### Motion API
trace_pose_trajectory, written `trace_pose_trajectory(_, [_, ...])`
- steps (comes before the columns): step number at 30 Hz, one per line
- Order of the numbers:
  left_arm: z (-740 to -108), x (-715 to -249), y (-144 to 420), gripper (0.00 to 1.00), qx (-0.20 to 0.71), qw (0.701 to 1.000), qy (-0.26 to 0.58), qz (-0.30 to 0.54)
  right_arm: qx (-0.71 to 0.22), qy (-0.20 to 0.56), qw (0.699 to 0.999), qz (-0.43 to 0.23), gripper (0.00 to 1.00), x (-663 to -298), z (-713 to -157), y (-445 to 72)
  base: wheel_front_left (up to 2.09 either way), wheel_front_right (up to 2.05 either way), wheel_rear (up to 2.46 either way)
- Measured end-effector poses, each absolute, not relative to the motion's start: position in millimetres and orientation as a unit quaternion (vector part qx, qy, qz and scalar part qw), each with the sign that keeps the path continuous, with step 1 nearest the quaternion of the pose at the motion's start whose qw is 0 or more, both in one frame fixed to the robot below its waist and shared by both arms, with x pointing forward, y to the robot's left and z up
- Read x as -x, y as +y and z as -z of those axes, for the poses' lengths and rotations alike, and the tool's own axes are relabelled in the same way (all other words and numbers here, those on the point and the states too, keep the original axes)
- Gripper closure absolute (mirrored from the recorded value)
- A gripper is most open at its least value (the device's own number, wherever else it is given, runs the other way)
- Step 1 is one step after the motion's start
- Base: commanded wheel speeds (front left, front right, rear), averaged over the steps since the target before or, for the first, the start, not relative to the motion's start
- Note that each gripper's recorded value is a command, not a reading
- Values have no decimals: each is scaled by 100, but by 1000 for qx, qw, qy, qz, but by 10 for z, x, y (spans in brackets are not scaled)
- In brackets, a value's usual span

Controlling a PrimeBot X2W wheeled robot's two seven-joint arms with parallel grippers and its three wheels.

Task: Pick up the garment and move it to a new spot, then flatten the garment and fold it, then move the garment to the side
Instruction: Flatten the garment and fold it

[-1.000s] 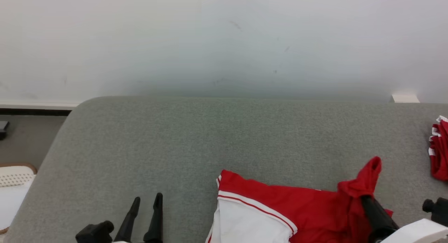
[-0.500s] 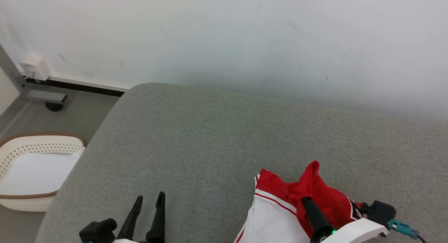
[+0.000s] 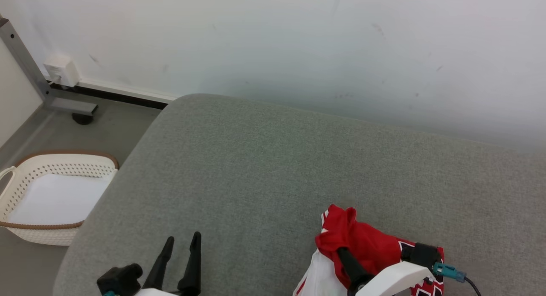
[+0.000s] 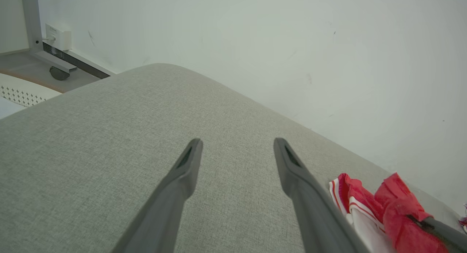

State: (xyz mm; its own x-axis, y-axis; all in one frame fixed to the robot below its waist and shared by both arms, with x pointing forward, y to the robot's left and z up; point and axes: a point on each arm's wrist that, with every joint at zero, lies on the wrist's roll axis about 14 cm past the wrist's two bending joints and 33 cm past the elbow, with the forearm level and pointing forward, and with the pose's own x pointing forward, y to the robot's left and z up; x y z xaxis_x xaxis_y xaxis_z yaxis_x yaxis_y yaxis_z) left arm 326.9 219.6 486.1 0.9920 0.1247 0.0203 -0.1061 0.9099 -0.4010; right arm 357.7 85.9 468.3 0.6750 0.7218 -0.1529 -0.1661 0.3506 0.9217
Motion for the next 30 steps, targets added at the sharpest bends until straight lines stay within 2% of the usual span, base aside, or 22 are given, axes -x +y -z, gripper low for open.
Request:
trace_pose_trajectory(1, [-4858,-3271,2193,0,204,977,-22,-59,-496,289,768,-284,84,-3561,-4658,871,0,0,0])
trace_pose_trajectory(2, [-4855,-3273,2192,0,204,977,-22,-58,-496,296,766,-283,25,-3544,-4630,885,0,0,0])
trace_pose_trajectory(3, [-4851,-3276,2187,0,204,977,-21,-58,-491,303,765,-286,0,-3520,-4610,910,0,0,0])
trace_pose_trajectory(10, [-4842,-3319,2139,0,206,977,-18,-51,-517,298,747,-294,0,-3528,-4768,985,0,0,0])
trace_pose_trajectory(16, [-4861,-3368,2069,0,207,977,-19,-40,-540,236,746,-310,0,-3691,-5169,879,0,0,0])
trace_pose_trajectory(20, [-4873,-3395,2019,0,209,977,-20,-33,-517,167,781,-308,0,-3900,-5396,470,0,0,0])
trace_pose_trajectory(24, [-4897,-3433,1954,0,211,977,-22,-23,-481,106,825,-278,0,-4084,-5481,-81,0,0,0])
trace_pose_trajectory(26, [-4898,-3449,1915,0,212,977,-21,-17,-451,79,851,-258,0,-4155,-5490,-380,0,0,0])
trace_pose_trajectory(30, [-4894,-3482,1843,0,214,977,-19,-7,-336,43,918,-206,0,-4272,-5345,-1018,0,0,0])
